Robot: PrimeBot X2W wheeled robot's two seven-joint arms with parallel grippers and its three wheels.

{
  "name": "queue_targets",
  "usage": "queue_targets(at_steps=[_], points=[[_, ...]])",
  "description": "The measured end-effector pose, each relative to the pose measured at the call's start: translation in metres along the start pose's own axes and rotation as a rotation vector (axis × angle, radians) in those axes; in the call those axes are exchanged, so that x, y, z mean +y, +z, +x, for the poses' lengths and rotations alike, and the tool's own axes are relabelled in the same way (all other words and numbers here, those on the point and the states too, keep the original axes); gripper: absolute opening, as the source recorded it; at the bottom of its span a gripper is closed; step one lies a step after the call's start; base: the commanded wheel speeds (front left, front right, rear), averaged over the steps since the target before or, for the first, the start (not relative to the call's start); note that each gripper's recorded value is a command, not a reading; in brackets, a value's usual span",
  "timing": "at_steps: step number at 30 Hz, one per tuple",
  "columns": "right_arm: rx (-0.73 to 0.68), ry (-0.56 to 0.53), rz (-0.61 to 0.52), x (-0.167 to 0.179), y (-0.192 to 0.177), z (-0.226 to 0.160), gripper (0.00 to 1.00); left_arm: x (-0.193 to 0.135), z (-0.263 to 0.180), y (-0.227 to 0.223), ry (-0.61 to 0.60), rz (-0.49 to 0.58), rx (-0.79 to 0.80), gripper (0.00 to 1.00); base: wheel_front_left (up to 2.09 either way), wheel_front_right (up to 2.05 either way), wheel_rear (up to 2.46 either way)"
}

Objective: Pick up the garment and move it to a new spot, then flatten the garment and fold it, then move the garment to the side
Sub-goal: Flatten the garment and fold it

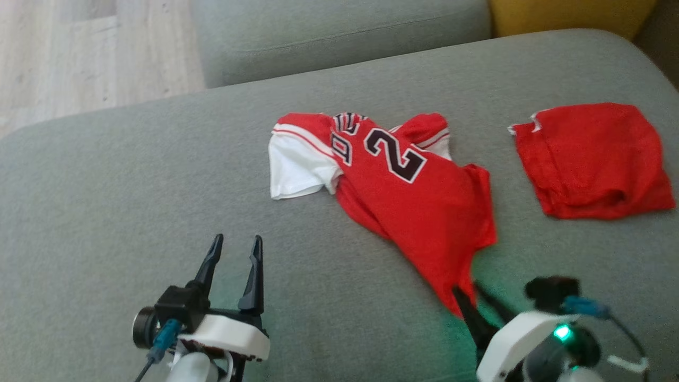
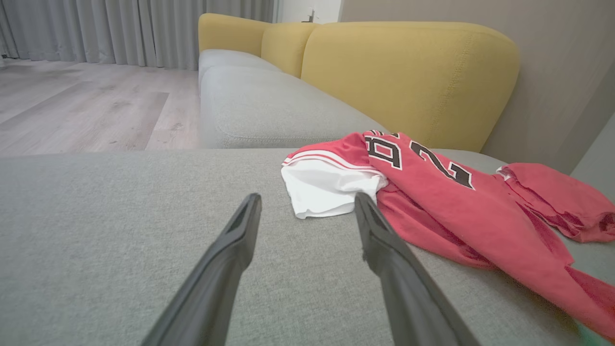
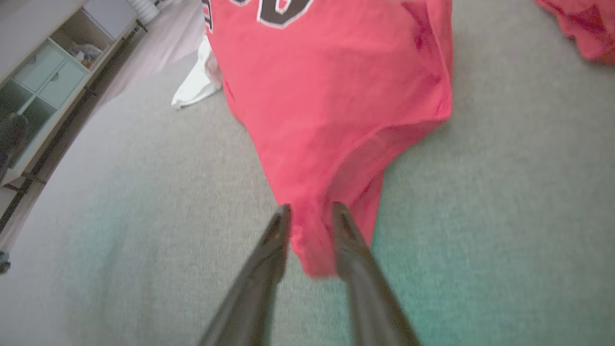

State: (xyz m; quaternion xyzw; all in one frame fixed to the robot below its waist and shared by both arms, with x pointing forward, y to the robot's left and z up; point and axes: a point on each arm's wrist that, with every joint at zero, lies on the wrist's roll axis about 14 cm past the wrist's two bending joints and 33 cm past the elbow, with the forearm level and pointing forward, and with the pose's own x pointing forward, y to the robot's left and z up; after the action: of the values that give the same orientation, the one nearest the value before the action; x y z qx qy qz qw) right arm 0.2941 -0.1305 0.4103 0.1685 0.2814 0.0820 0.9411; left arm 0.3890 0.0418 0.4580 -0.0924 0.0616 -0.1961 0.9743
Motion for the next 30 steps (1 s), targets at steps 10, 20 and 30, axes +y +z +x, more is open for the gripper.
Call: queue_targets(at_steps=[10, 20, 30], points=[[-0.373, 0.118, -0.159, 0.041, 0.119, 0.027, 1.0, 0.026, -0.002, 0.004, 0.069, -0.002, -0.012, 1.0, 0.0, 0.0, 0.0], [-0.257, 0.326, -0.542, 0.116, 0.113, 0.103, 1.0, 0.047, -0.003, 0.002, 0.115, -0.004, -0.004, 1.0, 0.0, 0.0, 0.0], [0.132, 0.38, -0.701, 0.128, 0.038, 0.196, 1.0, 0.078, -0.027, -0.011, 0.249, -0.067, 0.033, 1.0, 0.0, 0.0, 0.0]])
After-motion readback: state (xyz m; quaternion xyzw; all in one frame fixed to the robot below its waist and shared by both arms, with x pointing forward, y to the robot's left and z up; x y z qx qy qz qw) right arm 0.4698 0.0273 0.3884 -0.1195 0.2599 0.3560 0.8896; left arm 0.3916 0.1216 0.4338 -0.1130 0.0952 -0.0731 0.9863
